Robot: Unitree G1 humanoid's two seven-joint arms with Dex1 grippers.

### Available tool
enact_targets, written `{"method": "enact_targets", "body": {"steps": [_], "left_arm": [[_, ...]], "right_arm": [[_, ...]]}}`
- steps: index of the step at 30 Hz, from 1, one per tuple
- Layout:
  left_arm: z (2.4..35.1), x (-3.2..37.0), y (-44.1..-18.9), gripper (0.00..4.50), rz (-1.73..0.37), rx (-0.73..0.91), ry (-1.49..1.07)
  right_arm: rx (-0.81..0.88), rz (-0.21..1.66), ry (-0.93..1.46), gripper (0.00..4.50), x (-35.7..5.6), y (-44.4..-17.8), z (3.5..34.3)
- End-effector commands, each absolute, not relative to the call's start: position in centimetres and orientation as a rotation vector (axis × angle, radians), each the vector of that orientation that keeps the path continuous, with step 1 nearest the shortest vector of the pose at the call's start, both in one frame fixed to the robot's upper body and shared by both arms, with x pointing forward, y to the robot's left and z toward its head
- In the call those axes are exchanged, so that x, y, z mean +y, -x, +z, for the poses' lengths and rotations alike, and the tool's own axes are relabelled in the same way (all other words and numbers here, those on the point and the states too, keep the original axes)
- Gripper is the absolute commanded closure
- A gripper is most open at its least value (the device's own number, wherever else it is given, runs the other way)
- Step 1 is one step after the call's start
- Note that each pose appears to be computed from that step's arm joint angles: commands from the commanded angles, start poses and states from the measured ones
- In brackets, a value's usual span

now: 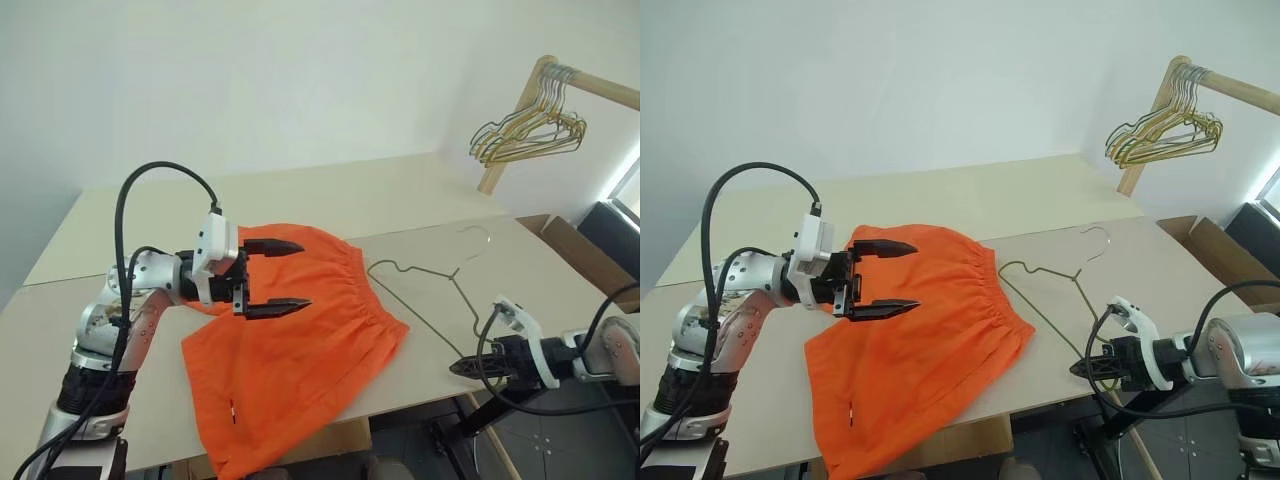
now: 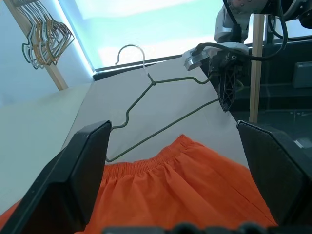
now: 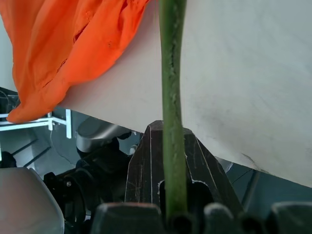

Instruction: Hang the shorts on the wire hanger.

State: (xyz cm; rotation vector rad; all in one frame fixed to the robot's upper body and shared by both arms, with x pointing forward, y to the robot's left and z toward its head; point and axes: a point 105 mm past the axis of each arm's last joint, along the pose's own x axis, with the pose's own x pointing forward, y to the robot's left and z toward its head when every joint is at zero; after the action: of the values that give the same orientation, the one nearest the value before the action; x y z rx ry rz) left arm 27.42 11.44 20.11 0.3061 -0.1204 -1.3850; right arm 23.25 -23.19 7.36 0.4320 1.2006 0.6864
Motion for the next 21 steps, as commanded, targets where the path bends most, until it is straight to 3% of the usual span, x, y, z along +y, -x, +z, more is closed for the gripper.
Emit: {"method": "enact_targets", "body": {"steps": [1,11,21], "left_arm": [[21.1,11.7,-26.9,0.03,-1.383,-0.155,-0.329],[20.6,12.6,-26.3,0.03,-1.379,-0.13,-0.351],[20.2,12.9,-25.6,0.03,-1.37,-0.117,-0.354]], "right_arm": [[1.158,0.729,-0.434,4.5,-22.9,-23.9,8.3],[1.19,0.861,-0.452,4.5,-21.8,-22.7,9.0],[1.22,0.835,-0.463,4.5,-22.7,-22.8,8.5]]}}
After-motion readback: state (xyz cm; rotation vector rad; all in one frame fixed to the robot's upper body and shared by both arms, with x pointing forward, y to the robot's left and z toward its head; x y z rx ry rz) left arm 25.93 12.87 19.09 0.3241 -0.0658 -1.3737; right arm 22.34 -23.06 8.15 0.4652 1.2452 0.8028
